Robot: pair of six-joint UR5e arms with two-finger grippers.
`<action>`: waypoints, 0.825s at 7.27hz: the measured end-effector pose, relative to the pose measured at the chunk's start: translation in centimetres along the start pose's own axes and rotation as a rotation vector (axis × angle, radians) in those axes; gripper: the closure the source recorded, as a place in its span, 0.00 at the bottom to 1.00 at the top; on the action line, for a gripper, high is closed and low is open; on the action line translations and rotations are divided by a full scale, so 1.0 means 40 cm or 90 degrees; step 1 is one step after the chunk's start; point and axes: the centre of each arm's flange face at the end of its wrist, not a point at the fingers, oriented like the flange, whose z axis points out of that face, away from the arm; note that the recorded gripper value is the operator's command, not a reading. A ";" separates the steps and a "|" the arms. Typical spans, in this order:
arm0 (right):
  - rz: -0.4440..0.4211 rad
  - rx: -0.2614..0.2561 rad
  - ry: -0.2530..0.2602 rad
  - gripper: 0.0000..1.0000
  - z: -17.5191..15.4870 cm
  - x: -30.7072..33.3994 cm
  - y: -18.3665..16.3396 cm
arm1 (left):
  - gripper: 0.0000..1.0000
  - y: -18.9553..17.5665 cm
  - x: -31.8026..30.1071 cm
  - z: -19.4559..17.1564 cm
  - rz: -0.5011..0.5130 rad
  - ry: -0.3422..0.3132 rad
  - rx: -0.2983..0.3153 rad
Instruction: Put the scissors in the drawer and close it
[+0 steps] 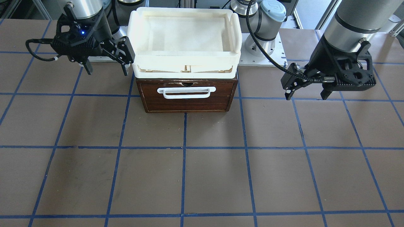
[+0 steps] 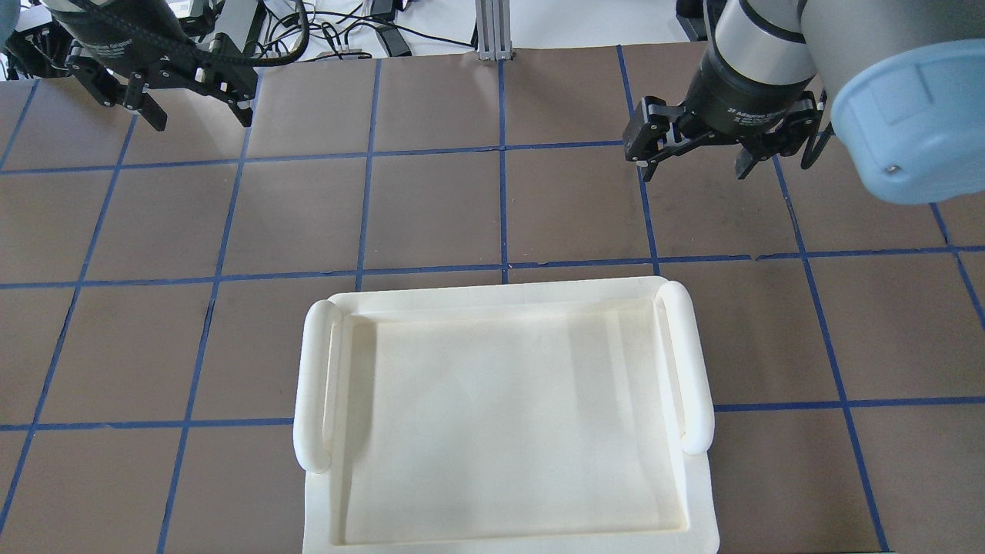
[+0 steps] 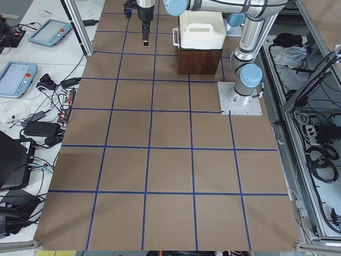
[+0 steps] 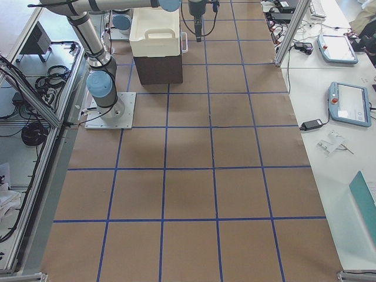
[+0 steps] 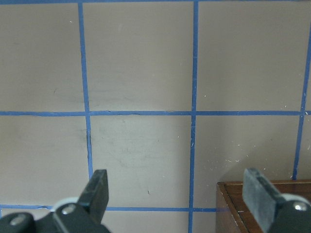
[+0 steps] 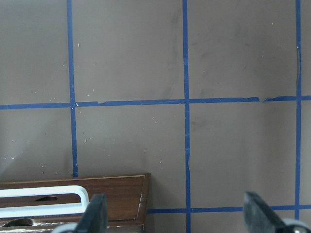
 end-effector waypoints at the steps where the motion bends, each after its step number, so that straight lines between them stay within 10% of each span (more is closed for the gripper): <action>1: 0.002 0.005 0.000 0.00 -0.006 0.004 -0.006 | 0.00 0.017 0.003 0.004 -0.003 0.002 0.007; 6: 0.046 0.010 0.003 0.00 -0.025 0.088 -0.046 | 0.00 0.078 0.016 0.029 -0.001 0.014 0.018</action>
